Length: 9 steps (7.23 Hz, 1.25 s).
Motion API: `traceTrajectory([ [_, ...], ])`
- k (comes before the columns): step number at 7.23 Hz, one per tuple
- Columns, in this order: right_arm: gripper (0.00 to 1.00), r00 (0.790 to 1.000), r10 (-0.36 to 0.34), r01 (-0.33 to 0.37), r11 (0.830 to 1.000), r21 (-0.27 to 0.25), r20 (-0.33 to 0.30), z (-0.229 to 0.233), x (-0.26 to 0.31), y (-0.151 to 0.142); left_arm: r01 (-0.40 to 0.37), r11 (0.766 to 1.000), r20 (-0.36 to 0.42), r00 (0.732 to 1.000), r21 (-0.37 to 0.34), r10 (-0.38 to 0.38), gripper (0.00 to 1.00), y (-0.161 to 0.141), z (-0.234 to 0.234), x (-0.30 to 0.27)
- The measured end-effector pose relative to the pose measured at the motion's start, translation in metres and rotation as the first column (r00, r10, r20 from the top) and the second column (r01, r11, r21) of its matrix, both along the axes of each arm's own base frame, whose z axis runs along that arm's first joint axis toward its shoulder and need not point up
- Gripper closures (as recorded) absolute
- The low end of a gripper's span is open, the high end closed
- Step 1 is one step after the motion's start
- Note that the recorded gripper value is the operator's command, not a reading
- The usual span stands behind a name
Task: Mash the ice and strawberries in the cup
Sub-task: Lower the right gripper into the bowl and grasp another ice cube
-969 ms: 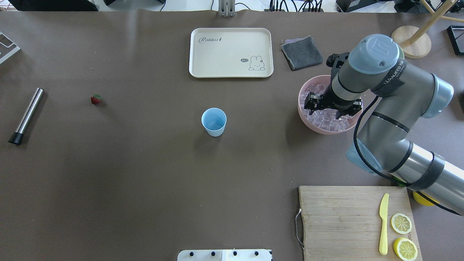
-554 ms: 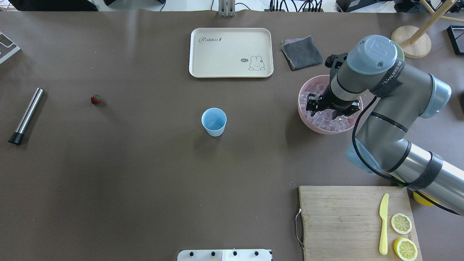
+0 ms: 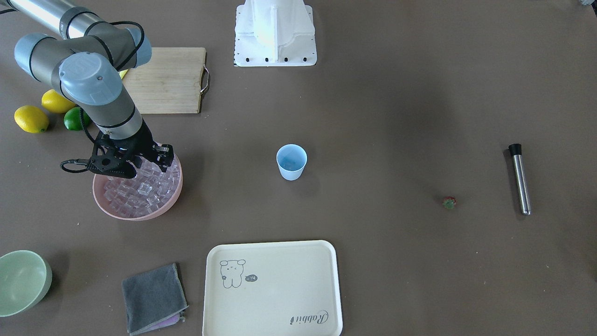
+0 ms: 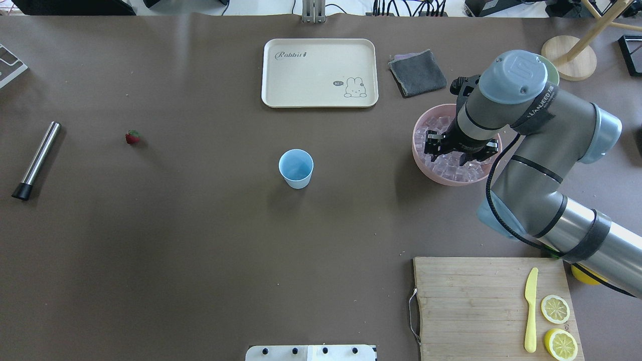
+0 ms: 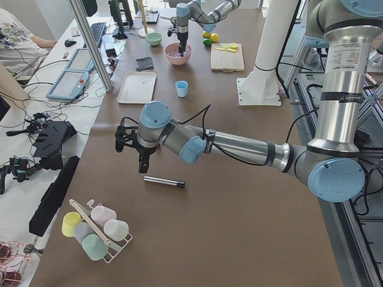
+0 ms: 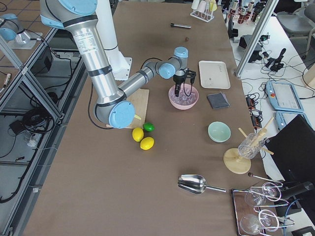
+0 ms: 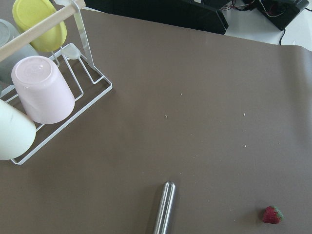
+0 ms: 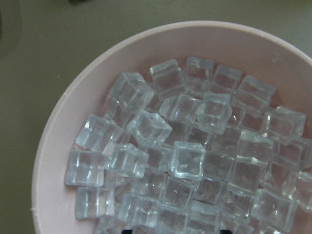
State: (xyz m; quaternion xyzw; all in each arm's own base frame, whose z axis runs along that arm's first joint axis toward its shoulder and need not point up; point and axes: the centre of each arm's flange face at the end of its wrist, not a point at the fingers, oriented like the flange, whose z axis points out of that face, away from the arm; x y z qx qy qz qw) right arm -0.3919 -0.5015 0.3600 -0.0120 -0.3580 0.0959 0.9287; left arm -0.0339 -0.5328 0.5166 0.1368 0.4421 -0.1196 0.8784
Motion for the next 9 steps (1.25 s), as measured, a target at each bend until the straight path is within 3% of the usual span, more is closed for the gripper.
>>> traceTrajectory([
  [3, 0.41, 1.0, -0.004, 0.004, 1.0, 0.003, -0.011, 0.003, -0.006, 0.004, -0.001, 1.0, 0.0, 1.0, 0.001, 0.001, 0.03, 0.0, 0.0, 0.001],
  [6, 0.62, 1.0, 0.007, -0.007, 1.0, 0.011, -0.005, -0.005, -0.007, 0.006, -0.002, 1.0, 0.001, 1.0, -0.002, 0.002, 0.03, 0.0, 0.002, 0.001],
  [8, 0.59, 1.0, 0.017, -0.017, 1.0, 0.01, -0.006, -0.006, -0.01, 0.009, -0.002, 1.0, 0.001, 1.0, -0.006, 0.002, 0.03, 0.001, 0.005, 0.001],
  [9, 0.63, 1.0, 0.02, -0.02, 1.0, 0.013, -0.008, -0.007, -0.013, 0.011, -0.002, 1.0, 0.001, 1.0, -0.009, 0.002, 0.03, 0.002, 0.007, 0.0],
])
